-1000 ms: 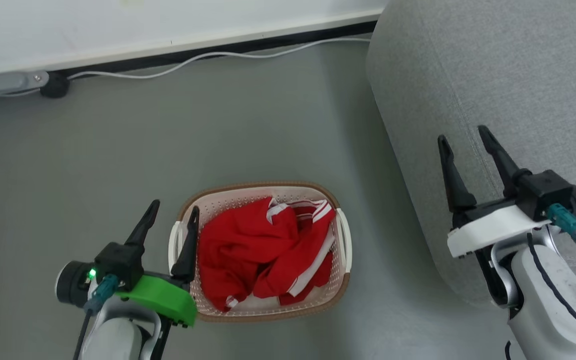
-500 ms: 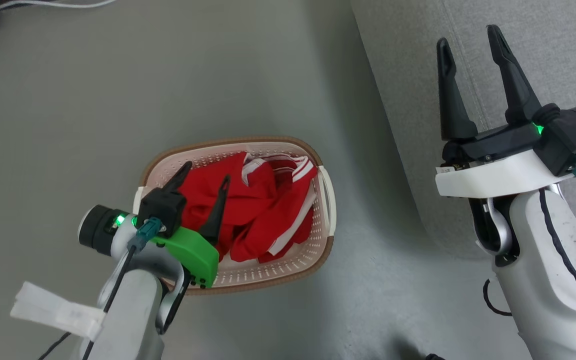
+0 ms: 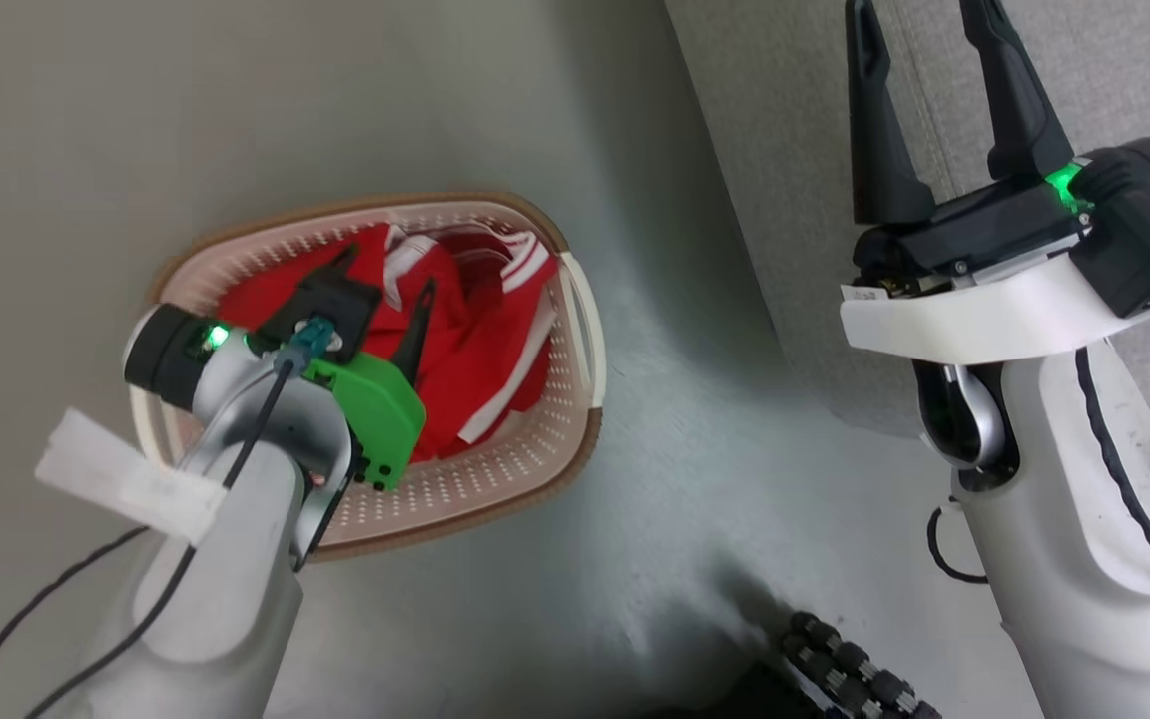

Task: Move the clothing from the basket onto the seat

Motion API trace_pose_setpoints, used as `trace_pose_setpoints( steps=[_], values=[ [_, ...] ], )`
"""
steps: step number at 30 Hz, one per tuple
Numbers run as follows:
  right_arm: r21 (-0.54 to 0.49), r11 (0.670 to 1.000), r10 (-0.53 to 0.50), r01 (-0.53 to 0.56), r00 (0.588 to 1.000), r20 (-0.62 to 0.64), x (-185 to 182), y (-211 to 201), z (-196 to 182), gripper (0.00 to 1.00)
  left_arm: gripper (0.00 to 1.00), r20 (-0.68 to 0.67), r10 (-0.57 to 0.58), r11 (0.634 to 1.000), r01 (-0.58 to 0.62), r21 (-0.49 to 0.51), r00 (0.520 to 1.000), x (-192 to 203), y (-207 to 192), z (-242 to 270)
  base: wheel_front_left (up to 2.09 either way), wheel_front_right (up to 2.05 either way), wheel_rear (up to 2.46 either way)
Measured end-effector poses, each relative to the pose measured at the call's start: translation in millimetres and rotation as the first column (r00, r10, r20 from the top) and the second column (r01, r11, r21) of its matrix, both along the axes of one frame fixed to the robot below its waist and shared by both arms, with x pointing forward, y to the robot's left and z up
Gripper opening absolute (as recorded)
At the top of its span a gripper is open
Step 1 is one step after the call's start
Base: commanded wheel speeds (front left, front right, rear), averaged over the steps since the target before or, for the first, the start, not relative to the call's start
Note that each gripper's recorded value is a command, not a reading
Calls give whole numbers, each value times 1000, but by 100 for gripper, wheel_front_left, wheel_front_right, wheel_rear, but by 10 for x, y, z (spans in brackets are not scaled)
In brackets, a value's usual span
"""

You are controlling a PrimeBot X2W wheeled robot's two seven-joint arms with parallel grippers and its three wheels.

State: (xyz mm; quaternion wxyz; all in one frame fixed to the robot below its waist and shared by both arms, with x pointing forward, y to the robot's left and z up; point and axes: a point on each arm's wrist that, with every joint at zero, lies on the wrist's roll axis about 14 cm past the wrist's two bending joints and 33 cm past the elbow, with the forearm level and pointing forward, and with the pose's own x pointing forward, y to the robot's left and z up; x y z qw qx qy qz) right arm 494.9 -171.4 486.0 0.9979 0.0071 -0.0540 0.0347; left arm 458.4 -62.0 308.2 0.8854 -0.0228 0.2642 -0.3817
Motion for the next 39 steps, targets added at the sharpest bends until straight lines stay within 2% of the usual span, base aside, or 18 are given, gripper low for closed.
trace_pose_setpoints(
  steps=[10,16,23,31,39],
  values=[
    [-18,1000,-11,11,1000,-15,253,-100,-219,100,100,-134,-82,991,95,96,988,27,-106,-676,0,0,0],
    [-42,998,-45,43,997,-63,274,-241,-421,100,100,-216,-117,984,143,107,969,-87,-199,-1018,0,0,0],
    [-44,995,-91,87,990,-112,227,-410,-572,100,100,-269,-153,978,186,100,951,-179,-327,-1235,0,0,0],
    [-18,993,-120,119,985,-123,229,-480,-608,100,100,-261,-152,977,186,108,953,-85,-359,-1305,0,0,0],
    [0,994,-109,109,987,-117,258,-442,-595,100,100,-325,-149,956,220,193,934,-158,-214,-1442,0,0,0]
  ],
)
